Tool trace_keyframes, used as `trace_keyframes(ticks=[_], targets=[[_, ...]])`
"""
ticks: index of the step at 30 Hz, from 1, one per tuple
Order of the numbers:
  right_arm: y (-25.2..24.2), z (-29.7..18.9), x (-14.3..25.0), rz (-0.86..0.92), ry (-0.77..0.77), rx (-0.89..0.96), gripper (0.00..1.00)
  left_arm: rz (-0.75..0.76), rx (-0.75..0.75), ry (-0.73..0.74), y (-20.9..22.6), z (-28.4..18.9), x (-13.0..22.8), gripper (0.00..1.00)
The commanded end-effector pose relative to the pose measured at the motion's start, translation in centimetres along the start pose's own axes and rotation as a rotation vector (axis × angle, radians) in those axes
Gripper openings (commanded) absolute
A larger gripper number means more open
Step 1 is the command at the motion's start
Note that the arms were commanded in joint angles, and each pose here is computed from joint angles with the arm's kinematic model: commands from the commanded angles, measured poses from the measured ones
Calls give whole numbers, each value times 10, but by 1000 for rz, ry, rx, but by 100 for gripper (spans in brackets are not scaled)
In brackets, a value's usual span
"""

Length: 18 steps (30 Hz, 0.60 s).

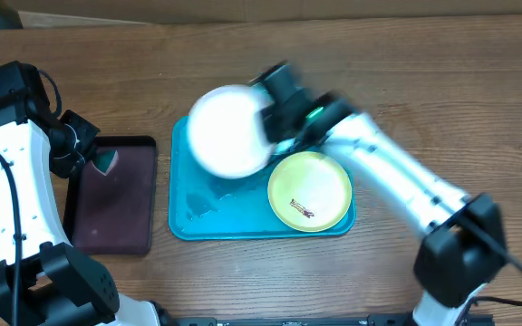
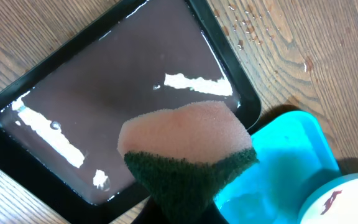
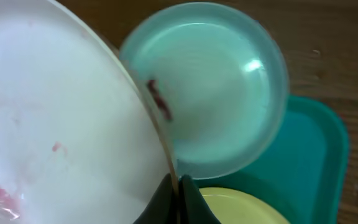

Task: Clean dirty plates on tray and stack at the side
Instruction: 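Carry the white plate right and set it on the table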

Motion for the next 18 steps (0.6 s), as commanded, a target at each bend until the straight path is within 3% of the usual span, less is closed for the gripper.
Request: trace_keyframes(ticks=[1, 8, 18], targets=[[-59, -27, -23, 292, 117, -153, 4, 26, -2, 15, -2, 4, 2, 4], [-207, -34, -21, 602, 128, 92, 4, 26, -1, 11, -2, 4, 1, 4], [-319, -16, 22, 851, 70, 348, 4, 26, 0, 8, -2, 4, 1, 4]])
Point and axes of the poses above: each gripper's point midway between its finger pads, its own z axis out along the fingers, its own y axis along the line the jaws close on, x = y × z, the point moved 3 cm from there along -z, back along the fingers, and after that the axes turned 11 degrees about z, right-handed, at the moved point
